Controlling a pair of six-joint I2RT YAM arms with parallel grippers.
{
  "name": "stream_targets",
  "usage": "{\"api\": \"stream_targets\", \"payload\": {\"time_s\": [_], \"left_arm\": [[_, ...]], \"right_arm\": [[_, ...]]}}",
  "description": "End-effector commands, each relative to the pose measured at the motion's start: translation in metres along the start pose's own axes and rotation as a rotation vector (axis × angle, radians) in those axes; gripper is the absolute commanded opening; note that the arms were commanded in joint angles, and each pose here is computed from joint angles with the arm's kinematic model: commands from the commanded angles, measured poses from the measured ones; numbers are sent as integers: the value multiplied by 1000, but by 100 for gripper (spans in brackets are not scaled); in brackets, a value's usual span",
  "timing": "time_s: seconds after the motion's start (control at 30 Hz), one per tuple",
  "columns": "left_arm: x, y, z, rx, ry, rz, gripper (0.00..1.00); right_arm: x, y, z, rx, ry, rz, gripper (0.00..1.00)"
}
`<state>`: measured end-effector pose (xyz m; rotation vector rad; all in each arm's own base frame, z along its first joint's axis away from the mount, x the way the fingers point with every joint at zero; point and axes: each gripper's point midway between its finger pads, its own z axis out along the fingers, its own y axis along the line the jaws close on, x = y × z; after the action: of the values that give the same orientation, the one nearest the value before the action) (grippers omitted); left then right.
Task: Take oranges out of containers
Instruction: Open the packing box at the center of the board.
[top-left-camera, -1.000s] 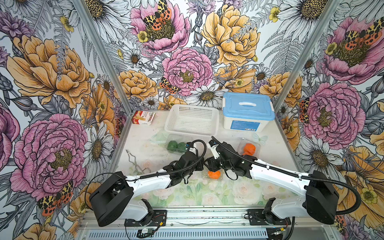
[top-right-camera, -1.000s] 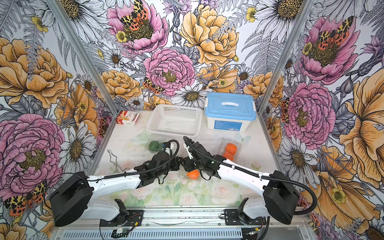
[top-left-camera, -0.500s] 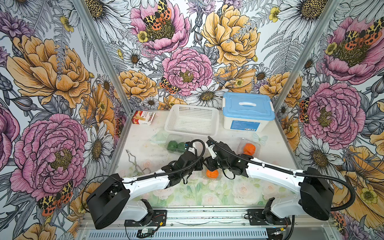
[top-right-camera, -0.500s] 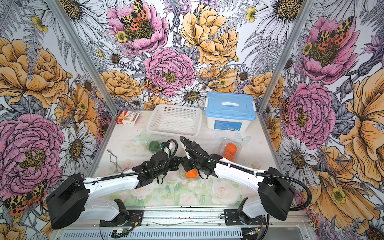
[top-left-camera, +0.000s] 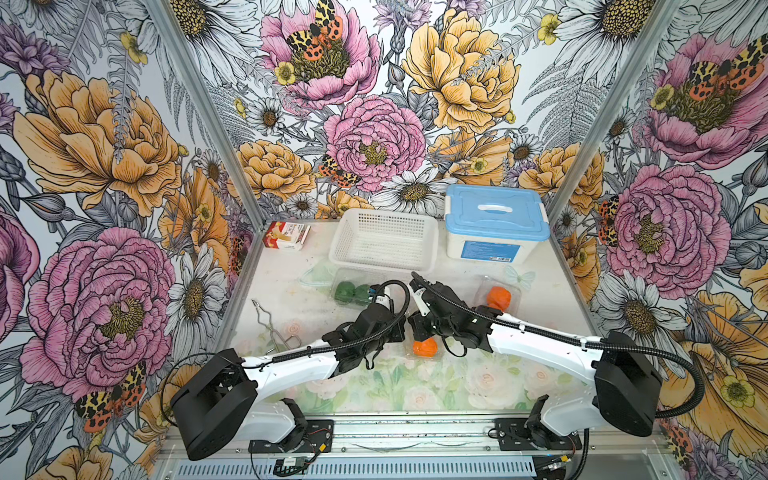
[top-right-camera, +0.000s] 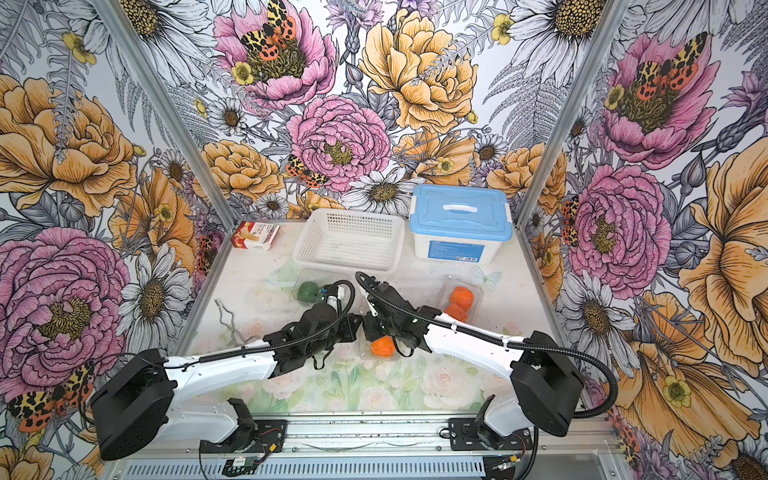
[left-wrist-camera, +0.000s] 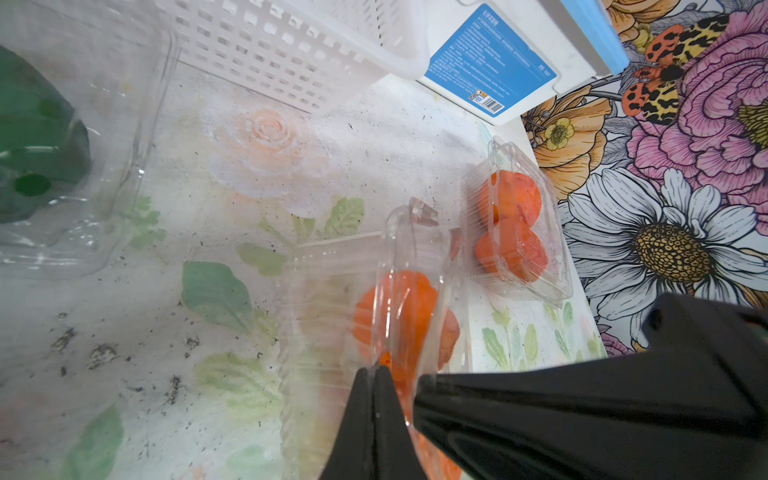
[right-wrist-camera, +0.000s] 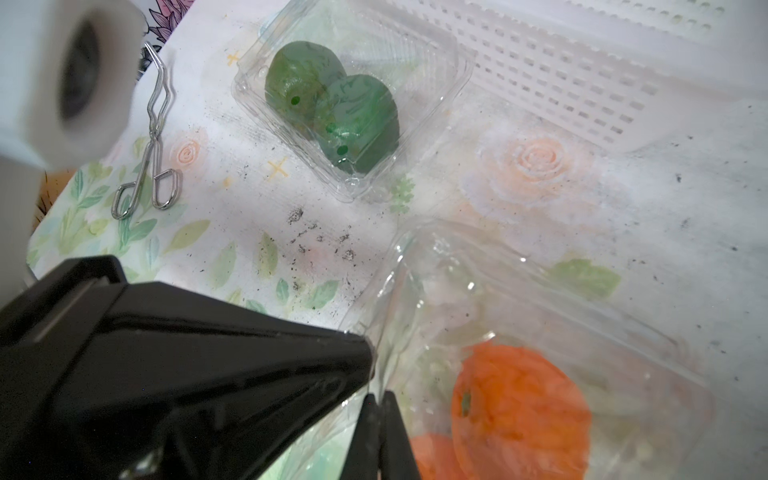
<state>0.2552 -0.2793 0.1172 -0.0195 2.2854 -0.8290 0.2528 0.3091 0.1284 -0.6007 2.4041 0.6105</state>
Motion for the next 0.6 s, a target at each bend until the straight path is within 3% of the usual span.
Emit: {"api": "stream_targets", "payload": {"time_s": [0.0, 0.23, 0.4, 0.57], "left_arm": [[-24, -43, -14, 149, -71, -11, 0], [-26, -26, -18, 76, -87, 2, 0], [-29, -22, -23, 68, -97, -1, 0], [-32, -19, -27, 52, -107, 4, 0]], "right_arm": [[-2, -1, -5, 20, -17, -25, 0], [-7, -13, -19, 82, -66, -26, 0], [-2, -39, -23, 227, -55, -39, 0], [-3, -51, -31, 278, -85, -16, 0]]}}
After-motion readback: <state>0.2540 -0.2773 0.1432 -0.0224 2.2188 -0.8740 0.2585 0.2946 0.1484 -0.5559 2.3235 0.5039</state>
